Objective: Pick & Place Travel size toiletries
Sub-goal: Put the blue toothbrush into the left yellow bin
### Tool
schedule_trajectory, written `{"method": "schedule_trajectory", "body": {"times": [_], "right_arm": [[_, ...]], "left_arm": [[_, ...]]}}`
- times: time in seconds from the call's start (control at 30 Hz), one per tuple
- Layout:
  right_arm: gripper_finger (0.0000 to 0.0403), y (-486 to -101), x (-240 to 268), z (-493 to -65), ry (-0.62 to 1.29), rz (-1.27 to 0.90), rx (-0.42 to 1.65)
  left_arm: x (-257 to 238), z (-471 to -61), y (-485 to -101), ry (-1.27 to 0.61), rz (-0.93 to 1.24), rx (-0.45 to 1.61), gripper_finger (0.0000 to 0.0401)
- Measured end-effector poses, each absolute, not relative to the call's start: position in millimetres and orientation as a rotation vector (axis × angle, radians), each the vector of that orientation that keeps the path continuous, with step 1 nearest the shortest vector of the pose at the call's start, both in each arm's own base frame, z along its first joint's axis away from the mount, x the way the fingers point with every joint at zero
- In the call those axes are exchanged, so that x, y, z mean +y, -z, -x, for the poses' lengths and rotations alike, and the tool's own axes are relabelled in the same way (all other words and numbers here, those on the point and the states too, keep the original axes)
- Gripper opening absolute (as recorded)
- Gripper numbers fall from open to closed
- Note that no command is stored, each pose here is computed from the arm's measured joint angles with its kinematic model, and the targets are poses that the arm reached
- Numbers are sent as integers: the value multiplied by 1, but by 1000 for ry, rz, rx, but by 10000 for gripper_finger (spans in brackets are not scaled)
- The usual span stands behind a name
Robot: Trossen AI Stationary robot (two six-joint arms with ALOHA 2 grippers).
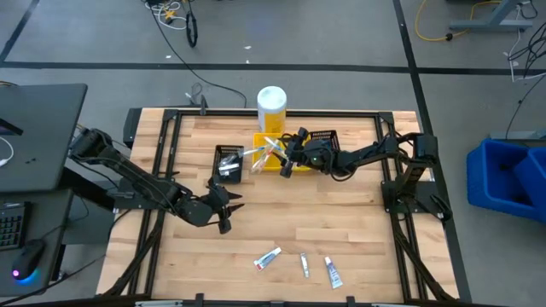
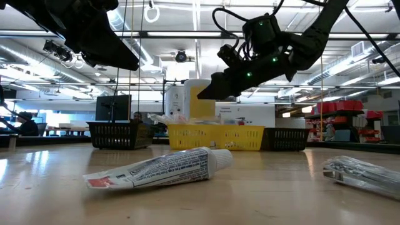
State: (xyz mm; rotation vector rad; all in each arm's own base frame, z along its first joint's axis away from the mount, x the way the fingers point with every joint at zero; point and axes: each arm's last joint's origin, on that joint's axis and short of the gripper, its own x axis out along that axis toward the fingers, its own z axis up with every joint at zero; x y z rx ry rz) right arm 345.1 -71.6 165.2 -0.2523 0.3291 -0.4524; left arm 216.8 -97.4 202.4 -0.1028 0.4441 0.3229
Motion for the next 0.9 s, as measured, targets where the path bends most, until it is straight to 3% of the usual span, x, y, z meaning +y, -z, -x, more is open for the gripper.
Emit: {"method": "schedule_trajectory", "body": {"times": [0.27,0.53,0.9], "right_arm": [[291,-193,-57,-342,424,253,236],[275,-217,-28,-337,330,254,160],[253,-214,25,-335,157,220,185]], "left_arm": [[-97,-217,-202,-327,117,442,134],[-97,-217,-202,-328,117,441,134],[-97,-217,-202,-331,132,438,134]]}}
